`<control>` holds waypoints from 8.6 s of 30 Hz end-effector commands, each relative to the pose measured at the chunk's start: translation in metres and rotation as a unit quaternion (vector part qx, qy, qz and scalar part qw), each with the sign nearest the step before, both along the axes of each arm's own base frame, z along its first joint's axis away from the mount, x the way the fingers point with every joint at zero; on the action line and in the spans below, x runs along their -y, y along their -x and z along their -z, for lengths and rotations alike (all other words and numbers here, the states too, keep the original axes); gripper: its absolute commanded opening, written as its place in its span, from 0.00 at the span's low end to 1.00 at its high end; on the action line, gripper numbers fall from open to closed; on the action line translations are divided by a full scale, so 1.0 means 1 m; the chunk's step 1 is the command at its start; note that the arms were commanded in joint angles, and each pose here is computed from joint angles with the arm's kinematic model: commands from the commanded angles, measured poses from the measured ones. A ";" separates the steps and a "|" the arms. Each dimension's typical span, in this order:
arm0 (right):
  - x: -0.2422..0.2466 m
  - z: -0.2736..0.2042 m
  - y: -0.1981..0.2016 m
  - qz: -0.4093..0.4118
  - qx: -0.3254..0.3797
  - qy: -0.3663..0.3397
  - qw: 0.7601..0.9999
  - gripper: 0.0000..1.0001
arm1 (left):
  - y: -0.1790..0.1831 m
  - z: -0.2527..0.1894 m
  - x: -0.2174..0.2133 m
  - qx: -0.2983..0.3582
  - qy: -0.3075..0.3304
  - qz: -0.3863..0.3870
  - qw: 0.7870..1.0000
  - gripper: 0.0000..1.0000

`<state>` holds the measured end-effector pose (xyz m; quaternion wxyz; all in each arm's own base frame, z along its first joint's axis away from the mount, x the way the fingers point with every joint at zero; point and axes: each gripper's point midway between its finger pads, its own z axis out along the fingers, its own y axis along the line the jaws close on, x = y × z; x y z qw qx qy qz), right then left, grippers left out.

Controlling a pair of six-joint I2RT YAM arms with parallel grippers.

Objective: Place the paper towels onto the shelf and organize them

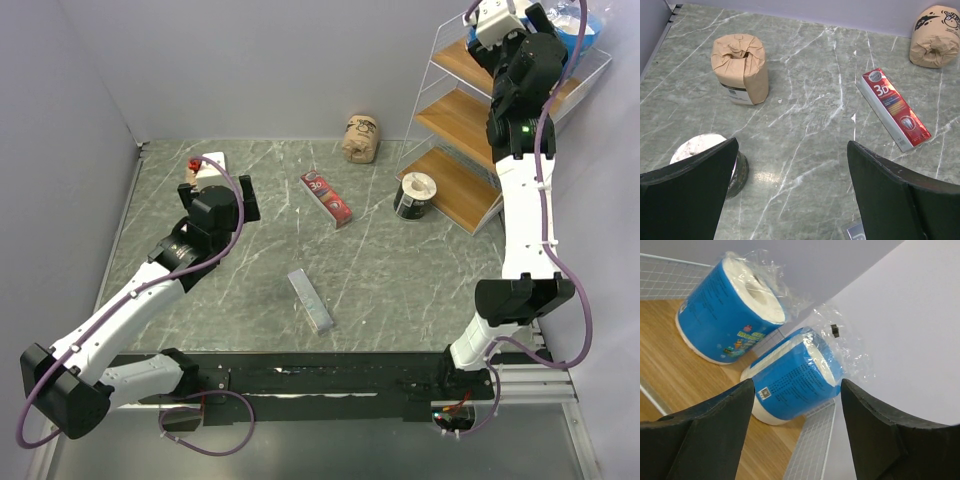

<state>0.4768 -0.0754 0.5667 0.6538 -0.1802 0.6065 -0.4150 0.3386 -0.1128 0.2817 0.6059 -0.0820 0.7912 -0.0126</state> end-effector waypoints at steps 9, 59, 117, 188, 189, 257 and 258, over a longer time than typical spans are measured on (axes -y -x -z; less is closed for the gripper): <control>-0.088 0.019 0.073 -0.001 0.021 -0.035 0.999 0.91 | 0.001 -0.024 0.001 0.030 0.020 0.005 0.999 0.96; -0.186 0.374 -0.080 -0.023 -0.316 -0.207 0.926 0.74 | 0.005 -0.033 0.000 0.046 0.030 0.014 0.998 0.96; -0.127 0.443 -0.034 0.019 -0.382 -0.287 0.878 0.77 | 0.008 -0.038 -0.002 0.050 0.033 0.016 0.998 0.96; -0.021 0.171 0.010 0.058 -0.197 -0.059 0.977 0.48 | 0.018 -0.056 -0.017 0.082 0.048 -0.003 0.995 0.96; -0.020 0.171 0.009 0.060 -0.195 -0.057 0.977 0.49 | 0.018 -0.056 -0.017 0.082 0.049 -0.003 0.995 0.96; 0.015 0.205 -0.021 0.143 -0.192 -0.025 0.971 0.38 | 0.019 -0.058 -0.017 0.086 0.055 -0.002 0.995 0.96; 0.008 0.202 -0.020 0.131 -0.190 -0.032 0.972 0.38 | 0.020 -0.058 -0.017 0.087 0.056 -0.002 0.995 0.96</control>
